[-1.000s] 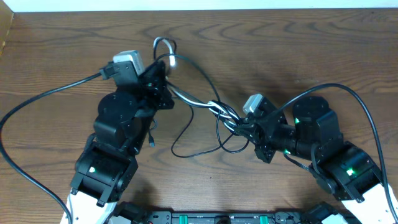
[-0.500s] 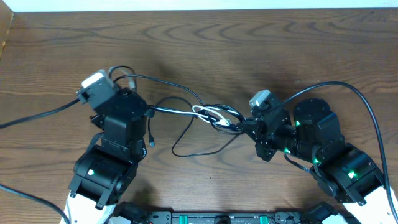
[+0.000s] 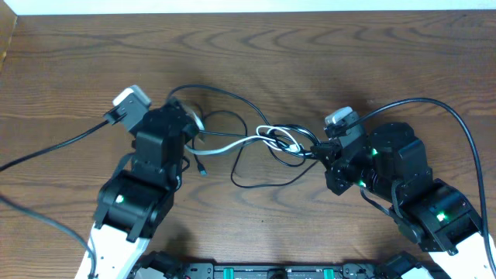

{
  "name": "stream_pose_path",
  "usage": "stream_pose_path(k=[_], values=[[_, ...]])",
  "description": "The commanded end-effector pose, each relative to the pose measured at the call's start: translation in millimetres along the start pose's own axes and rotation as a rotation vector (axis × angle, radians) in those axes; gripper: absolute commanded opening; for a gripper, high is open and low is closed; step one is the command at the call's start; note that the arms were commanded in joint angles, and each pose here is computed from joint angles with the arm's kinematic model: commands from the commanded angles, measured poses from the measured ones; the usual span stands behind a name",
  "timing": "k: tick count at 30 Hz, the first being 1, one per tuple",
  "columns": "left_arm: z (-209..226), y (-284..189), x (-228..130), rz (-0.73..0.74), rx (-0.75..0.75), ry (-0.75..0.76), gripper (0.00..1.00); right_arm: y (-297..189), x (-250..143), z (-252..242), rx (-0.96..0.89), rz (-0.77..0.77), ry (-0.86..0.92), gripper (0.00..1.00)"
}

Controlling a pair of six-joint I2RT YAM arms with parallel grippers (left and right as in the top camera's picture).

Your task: Untangle cables

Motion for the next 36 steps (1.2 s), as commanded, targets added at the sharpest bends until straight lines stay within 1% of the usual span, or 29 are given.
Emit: stream_pose_path(k=[1, 2, 3, 6, 7, 8, 9, 10, 11, 12, 13, 14, 15, 18, 19, 22, 26, 30, 31, 32, 33, 34, 35, 36], values=[[-5, 6, 1, 0.025, -0.022, 0.019, 0.31, -4, 0, -6, -0.048, -0.022, 0.025, 0.01], [-6, 6, 2, 0.024, -0.022, 0.019, 0.13, -4, 0, -7, -0.05, -0.018, 0.027, 0.01], [-6, 7, 2, 0.021, -0.019, 0.018, 0.08, -4, -1, -7, -0.053, -0.014, 0.03, 0.01], [-8, 8, 4, 0.002, -0.026, 0.005, 0.08, -4, -1, -7, -0.05, -0.011, 0.034, 0.01], [-8, 8, 4, 0.002, -0.031, -0.013, 0.15, -4, -1, -7, -0.045, -0.013, 0.038, 0.01], [-9, 8, 4, 0.01, -0.038, -0.03, 0.29, -5, 0, -6, -0.036, -0.018, 0.039, 0.01], [-10, 8, 2, 0.029, -0.057, -0.036, 0.36, -5, 1, -4, -0.016, -0.023, 0.037, 0.01], [-13, 9, 0, 0.054, -0.083, -0.034, 0.39, -7, 3, -1, 0.019, -0.034, 0.031, 0.01], [-16, 9, -3, 0.092, -0.122, -0.032, 0.38, -8, 5, 3, 0.065, -0.047, 0.022, 0.01], [-19, 11, -5, 0.125, -0.152, -0.03, 0.33, -8, 8, 6, 0.106, -0.059, 0.015, 0.01], [-22, 13, -9, 0.167, -0.188, -0.027, 0.23, -9, 11, 11, 0.166, -0.072, -0.002, 0.01], [-25, 15, -13, 0.206, -0.216, -0.024, 0.09, -10, 14, 15, 0.21, -0.085, -0.016, 0.01], [-28, 18, -17, 0.24, -0.235, -0.021, 0.08, -11, 17, 19, 0.258, -0.101, -0.03, 0.01], [-36, 30, -30, 0.361, -0.291, -0.011, 0.08, -14, 24, 27, 0.348, -0.145, -0.065, 0.01], [-40, 36, -38, 0.425, -0.317, -0.007, 0.08, -17, 29, 31, 0.385, -0.173, -0.085, 0.01], [-45, 49, -52, 0.526, -0.338, -0.003, 0.08, -23, 38, 39, 0.457, -0.238, -0.132, 0.01], [-49, 62, -65, 0.612, -0.349, 0.0, 0.08, -34, 50, 48, 0.54, -0.341, -0.204, 0.01], [-51, 67, -68, 0.617, -0.373, 0.057, 0.08, -35, 53, 47, 0.512, -0.369, -0.203, 0.01], [-51, 67, -68, 0.611, -0.381, 0.078, 0.15, -34, 53, 47, 0.503, -0.371, -0.199, 0.01], [-51, 67, -68, 0.607, -0.387, 0.093, 0.32, -34, 54, 46, 0.495, -0.375, -0.197, 0.01], [-51, 67, -68, 0.605, -0.392, 0.106, 0.54, -34, 54, 45, 0.486, -0.379, -0.194, 0.01], [-51, 67, -67, 0.602, -0.396, 0.116, 0.72, -34, 55, 45, 0.474, -0.385, -0.191, 0.01], [-51, 67, -67, 0.597, -0.403, 0.135, 0.92, -33, 56, 43, 0.449, -0.394, -0.183, 0.01], [-51, 67, -66, 0.586, -0.415, 0.16, 0.96, -33, 57, 41, 0.424, -0.402, -0.168, 0.01]])
Point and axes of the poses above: each gripper's point midway between its finger pads, its own y axis out along the fingers, its own z axis along the line the jaws close on, x = y × z, the point moved 10 cm from there along -y, back along the fingers, and after that the axes turned 12 degrees about y, right-handed, at the moved point
